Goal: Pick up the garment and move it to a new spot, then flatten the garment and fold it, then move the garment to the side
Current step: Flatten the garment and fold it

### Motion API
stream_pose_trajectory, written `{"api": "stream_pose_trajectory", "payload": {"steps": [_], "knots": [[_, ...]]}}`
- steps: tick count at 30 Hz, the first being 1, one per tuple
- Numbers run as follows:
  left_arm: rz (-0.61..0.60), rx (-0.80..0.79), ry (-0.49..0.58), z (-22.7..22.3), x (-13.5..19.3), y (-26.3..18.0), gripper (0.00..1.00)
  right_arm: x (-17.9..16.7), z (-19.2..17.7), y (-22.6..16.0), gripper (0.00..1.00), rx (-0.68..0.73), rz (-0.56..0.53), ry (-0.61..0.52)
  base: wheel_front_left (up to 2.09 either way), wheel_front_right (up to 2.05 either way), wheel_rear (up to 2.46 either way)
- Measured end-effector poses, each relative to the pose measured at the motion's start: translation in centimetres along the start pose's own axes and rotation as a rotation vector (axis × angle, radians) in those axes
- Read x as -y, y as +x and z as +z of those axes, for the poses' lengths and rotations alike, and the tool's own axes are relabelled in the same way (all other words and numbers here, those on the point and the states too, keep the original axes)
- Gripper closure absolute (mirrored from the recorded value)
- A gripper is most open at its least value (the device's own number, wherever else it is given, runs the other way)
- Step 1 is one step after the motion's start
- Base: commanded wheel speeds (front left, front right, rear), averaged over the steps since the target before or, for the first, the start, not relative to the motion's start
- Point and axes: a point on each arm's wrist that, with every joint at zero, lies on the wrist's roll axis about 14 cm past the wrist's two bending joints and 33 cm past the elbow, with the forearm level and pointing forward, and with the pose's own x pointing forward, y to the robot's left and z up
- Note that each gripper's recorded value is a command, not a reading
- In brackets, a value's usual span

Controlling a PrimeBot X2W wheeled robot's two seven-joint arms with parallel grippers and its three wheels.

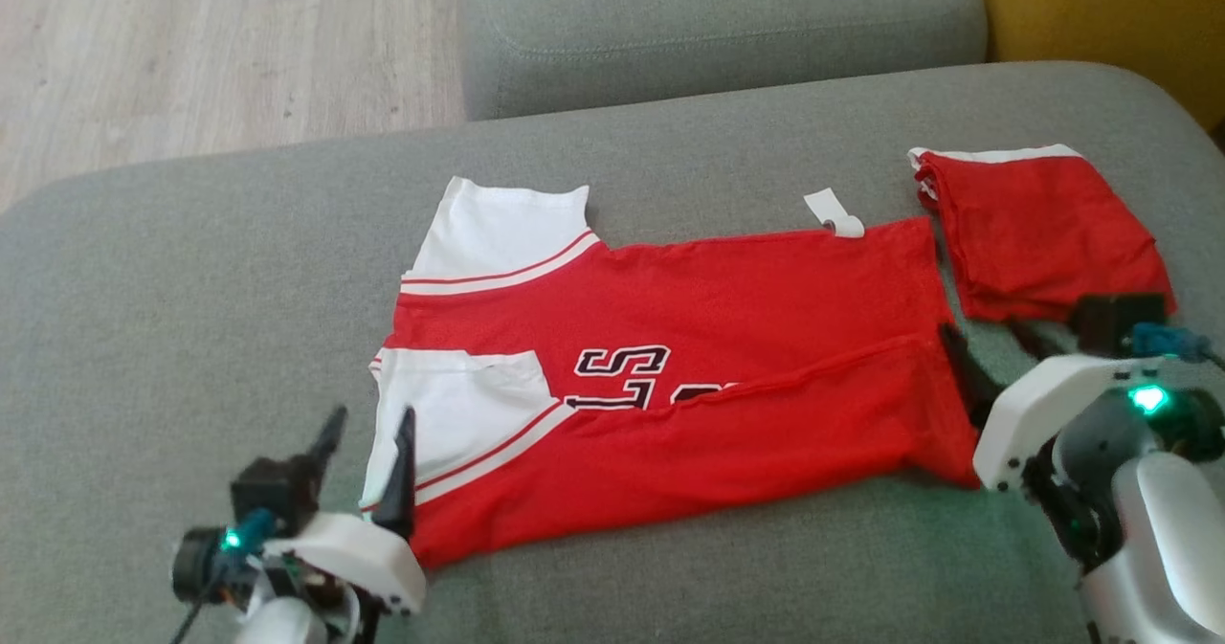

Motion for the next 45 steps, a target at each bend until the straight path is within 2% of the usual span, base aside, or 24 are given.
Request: {"api": "stream_pose_trajectory", "payload": {"steps": [9,16,21,29,34,45], "knots": [[-0.009,0.273,-0.016,7.7,0.0,2.1,0.0,0.6,4.9,0.2,0.0,0.249,-0.044,-0.004,0.0,0.0,0.0],[-0.124,0.29,0.07,12.2,0.8,6.6,0.0,0.7,8.8,2.2,0.0,0.368,-0.056,-0.026,0.0,0.0,0.0],[-0.195,0.152,0.157,13.2,0.7,11.6,0.0,0.7,10.2,4.5,0.0,0.384,-0.051,-0.049,0.0,0.0,0.0],[-0.194,-0.18,0.231,8.3,-1.5,17.7,0.0,0.9,10.5,7.6,0.0,0.372,-0.044,-0.089,0.0,0.0,0.0],[-0.225,-0.336,0.246,5.0,-1.4,20.1,0.0,1.6,9.8,8.9,0.0,0.35,-0.055,-0.099,0.0,0.0,0.0],[-0.244,-0.509,0.223,0.5,-1.2,23.5,0.0,3.8,7.6,9.9,0.0,0.298,-0.103,-0.107,0.0,0.0,0.0]]}}
